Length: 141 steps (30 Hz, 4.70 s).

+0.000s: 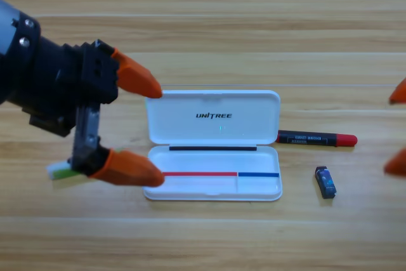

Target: Clean up eraser and pencils

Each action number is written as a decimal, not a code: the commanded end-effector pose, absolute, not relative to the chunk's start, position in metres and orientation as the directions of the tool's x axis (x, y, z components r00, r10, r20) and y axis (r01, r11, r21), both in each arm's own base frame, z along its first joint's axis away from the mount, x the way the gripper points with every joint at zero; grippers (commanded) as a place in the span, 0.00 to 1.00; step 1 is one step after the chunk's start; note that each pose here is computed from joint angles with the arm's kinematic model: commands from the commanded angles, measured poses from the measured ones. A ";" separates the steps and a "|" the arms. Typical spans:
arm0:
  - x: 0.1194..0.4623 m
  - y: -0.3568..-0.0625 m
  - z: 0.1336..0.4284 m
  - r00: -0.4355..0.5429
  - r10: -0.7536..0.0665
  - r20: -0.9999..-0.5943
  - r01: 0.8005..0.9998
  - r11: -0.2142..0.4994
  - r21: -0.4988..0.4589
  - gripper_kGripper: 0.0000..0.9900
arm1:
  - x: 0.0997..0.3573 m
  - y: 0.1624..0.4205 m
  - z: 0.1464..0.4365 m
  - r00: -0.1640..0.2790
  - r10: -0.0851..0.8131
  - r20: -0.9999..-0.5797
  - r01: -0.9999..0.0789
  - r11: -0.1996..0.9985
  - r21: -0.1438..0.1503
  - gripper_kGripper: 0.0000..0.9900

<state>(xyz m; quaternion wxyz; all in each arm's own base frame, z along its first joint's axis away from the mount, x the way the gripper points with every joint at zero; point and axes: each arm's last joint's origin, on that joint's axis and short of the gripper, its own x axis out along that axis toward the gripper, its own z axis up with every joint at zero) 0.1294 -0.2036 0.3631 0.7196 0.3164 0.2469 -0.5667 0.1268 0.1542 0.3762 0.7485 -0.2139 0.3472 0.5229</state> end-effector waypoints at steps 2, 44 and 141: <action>0.157 -0.207 0.378 0.350 -0.476 -0.807 0.937 0.188 0.296 0.99 | 0.156 0.172 0.342 0.324 0.384 -0.865 -0.826 0.560 -0.061 0.99; 0.284 -0.158 0.277 0.026 -0.044 -0.999 0.962 0.274 0.013 0.99 | 0.285 0.247 0.167 0.067 0.030 -0.997 -0.304 0.952 0.008 0.82; 0.269 -0.183 0.286 0.194 0.032 -0.980 0.958 0.211 0.197 0.00 | 0.262 0.344 0.241 -0.014 0.134 -0.991 -0.998 -0.068 0.005 0.84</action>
